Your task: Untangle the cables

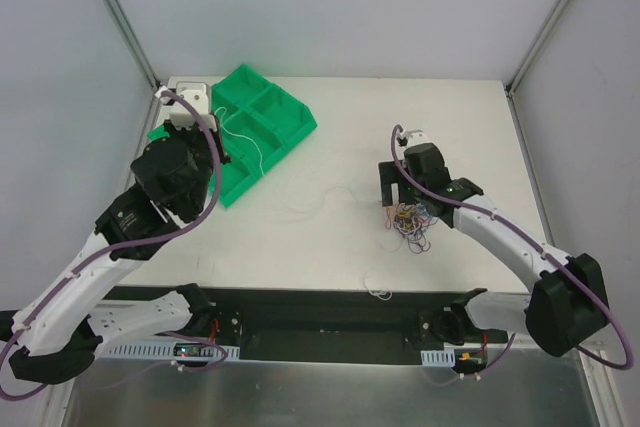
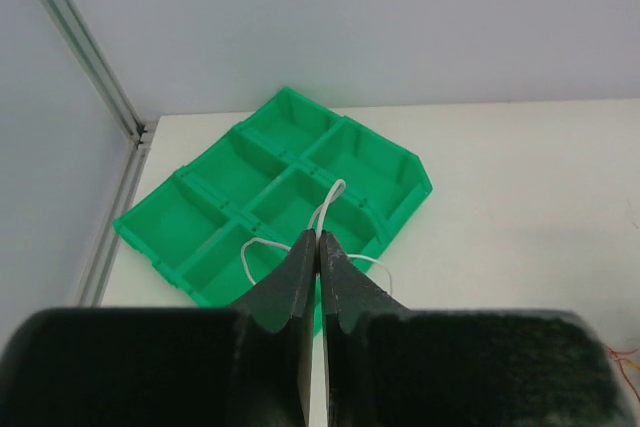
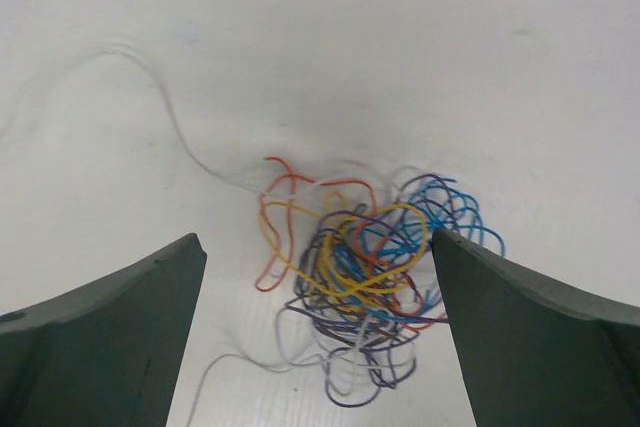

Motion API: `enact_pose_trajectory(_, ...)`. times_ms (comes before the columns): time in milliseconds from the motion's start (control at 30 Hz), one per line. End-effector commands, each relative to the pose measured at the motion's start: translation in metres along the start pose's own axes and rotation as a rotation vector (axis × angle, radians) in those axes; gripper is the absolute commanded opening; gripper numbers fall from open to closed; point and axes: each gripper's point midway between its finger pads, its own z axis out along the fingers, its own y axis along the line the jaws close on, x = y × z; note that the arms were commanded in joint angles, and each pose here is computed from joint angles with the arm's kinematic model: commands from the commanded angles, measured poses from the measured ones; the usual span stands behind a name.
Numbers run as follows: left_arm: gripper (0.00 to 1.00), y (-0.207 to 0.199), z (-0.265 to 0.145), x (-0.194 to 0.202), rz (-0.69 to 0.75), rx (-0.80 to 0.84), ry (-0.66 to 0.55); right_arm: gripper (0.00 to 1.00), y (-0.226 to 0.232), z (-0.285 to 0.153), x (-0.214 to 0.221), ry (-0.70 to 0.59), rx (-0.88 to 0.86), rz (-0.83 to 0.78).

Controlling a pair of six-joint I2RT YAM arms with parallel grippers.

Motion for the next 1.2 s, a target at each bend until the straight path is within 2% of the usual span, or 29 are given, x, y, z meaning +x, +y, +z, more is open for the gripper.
enact_pose_trajectory(0, 0.00, -0.019, 0.002, 0.001, -0.024, 0.080, 0.008, 0.99, 0.071, -0.009, -0.019, -0.073, -0.419, -0.165)
enact_pose_trajectory(167, 0.00, -0.022, -0.002, -0.012, -0.028, 0.116, -0.015, 0.98, 0.113, 0.006, -0.026, -0.109, -0.603, -0.310)
enact_pose_trajectory(367, 0.00, -0.010, -0.017, -0.027, -0.085, 0.138, -0.057, 0.97, 0.147, 0.031, -0.033, -0.116, -0.605, -0.453)
enact_pose_trajectory(467, 0.00, -0.008, -0.026, -0.033, -0.124, 0.173, -0.075, 0.97, 0.163, 0.038, -0.041, -0.193, -0.570, -0.499)
enact_pose_trajectory(633, 0.00, -0.011, -0.036, -0.043, -0.132, 0.236, -0.091, 0.99, 0.217, 0.024, -0.041, -0.280, -0.732, -0.617)
enact_pose_trajectory(733, 0.00, -0.007, -0.039, -0.046, -0.140, 0.234, -0.098, 1.00, 0.245, 0.011, -0.042, -0.379, -0.792, -0.660)
enact_pose_trajectory(833, 0.00, -0.007, -0.043, -0.049, -0.177, 0.248, -0.105, 0.99, 0.268, 0.000, -0.043, -0.412, -0.863, -0.679)
enact_pose_trajectory(900, 0.00, -0.005, -0.045, -0.050, -0.185, 0.249, -0.110, 0.96, 0.276, 0.000, -0.046, -0.431, -0.846, -0.673)
enact_pose_trajectory(933, 0.00, -0.005, -0.045, -0.051, -0.189, 0.250, -0.112, 0.92, 0.276, 0.002, -0.049, -0.445, -0.823, -0.666)
enact_pose_trajectory(967, 0.00, -0.004, -0.046, -0.051, -0.188, 0.249, -0.113, 0.83, 0.276, 0.003, -0.054, -0.465, -0.793, -0.652)
enact_pose_trajectory(1067, 0.00, -0.004, -0.045, -0.049, -0.187, 0.247, -0.110, 0.24, 0.255, 0.008, -0.082, -0.499, -0.616, -0.556)
enact_pose_trajectory(1100, 0.00, -0.004, -0.045, -0.047, -0.184, 0.244, -0.106, 0.11, 0.246, 0.005, -0.091, -0.515, -0.573, -0.539)
enact_pose_trajectory(1167, 0.00, -0.005, -0.043, -0.038, -0.175, 0.235, -0.090, 0.03, 0.229, -0.007, -0.112, -0.561, -0.498, -0.501)
